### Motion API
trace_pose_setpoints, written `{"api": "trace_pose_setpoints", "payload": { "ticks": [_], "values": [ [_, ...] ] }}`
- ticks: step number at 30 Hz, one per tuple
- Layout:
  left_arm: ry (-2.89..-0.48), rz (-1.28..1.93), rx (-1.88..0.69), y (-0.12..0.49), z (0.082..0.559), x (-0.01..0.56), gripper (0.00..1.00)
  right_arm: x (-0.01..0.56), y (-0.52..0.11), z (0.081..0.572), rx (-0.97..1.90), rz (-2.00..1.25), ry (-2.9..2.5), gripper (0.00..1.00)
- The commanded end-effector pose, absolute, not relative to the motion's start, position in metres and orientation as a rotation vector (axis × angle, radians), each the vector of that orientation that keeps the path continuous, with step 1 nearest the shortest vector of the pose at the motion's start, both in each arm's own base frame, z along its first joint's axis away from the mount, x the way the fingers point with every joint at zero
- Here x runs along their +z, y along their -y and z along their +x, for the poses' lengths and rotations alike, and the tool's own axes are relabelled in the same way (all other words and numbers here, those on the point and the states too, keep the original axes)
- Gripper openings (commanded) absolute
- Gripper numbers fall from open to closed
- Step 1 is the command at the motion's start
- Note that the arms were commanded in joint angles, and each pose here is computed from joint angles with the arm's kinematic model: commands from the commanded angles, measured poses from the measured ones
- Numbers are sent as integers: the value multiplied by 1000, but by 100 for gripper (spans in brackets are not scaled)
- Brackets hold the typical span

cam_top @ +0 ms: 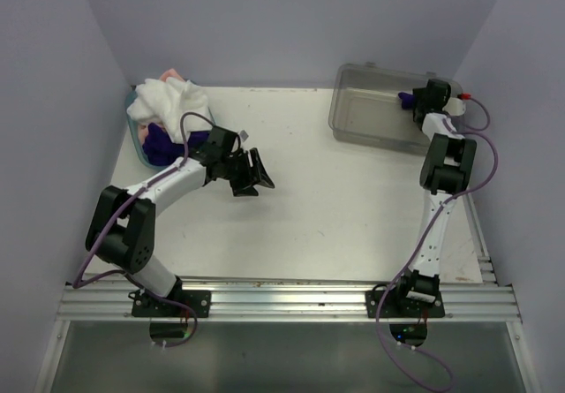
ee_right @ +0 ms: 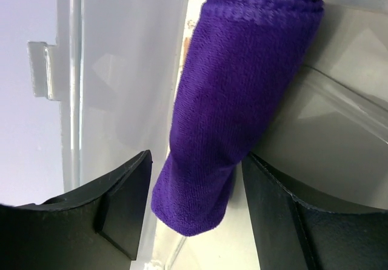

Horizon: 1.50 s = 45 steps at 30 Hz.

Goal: Roll the towels
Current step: Place the rolled towel into the container

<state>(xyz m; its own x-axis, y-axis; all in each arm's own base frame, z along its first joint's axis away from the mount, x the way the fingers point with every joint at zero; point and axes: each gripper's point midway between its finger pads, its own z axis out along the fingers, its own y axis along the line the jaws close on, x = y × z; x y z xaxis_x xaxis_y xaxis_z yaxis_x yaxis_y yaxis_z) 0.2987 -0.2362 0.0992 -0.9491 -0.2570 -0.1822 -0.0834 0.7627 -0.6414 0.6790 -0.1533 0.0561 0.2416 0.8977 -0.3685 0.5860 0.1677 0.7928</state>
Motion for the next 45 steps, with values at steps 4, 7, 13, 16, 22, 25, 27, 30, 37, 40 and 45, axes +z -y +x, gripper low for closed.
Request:
{"api": "trace_pose_setpoints", "payload": {
  "ticks": [4, 7, 13, 16, 22, 25, 27, 30, 37, 40, 45],
  "values": [
    [-2659, -261, -981, 239, 300, 111, 64, 62, 153, 695, 485, 1484, -1434, 67],
    [-2659, -259, -981, 240, 300, 111, 64, 63, 154, 699, 497, 1481, -1442, 67],
    [-2658, -247, -990, 243, 303, 112, 64, 57, 154, 683, 481, 1513, -1449, 67],
    [-2651, -236, -993, 244, 302, 114, 64, 57, 156, 665, 441, 1554, -1438, 67],
    [-2642, -218, -999, 244, 300, 118, 68, 72, 149, 642, 471, 1545, -1425, 70],
    [-2636, -211, -1003, 243, 296, 120, 72, 83, 146, 638, 489, 1516, -1440, 73],
    [-2617, -206, -1009, 243, 294, 125, 73, 91, 143, 636, 497, 1488, -1454, 74],
    [-2598, -195, -1019, 242, 290, 130, 80, 108, 139, 631, 509, 1445, -1459, 75],
    [-2557, -143, -1024, 241, 289, 142, 92, 173, 105, 636, 632, 1178, -1546, 74],
    [-2525, -109, -987, 238, 293, 157, 94, 215, 76, 634, 574, 940, -1636, 75],
    [-2475, -83, -896, 227, 309, 179, 97, 244, 28, 617, 518, 703, -1777, 75]
  ]
}}
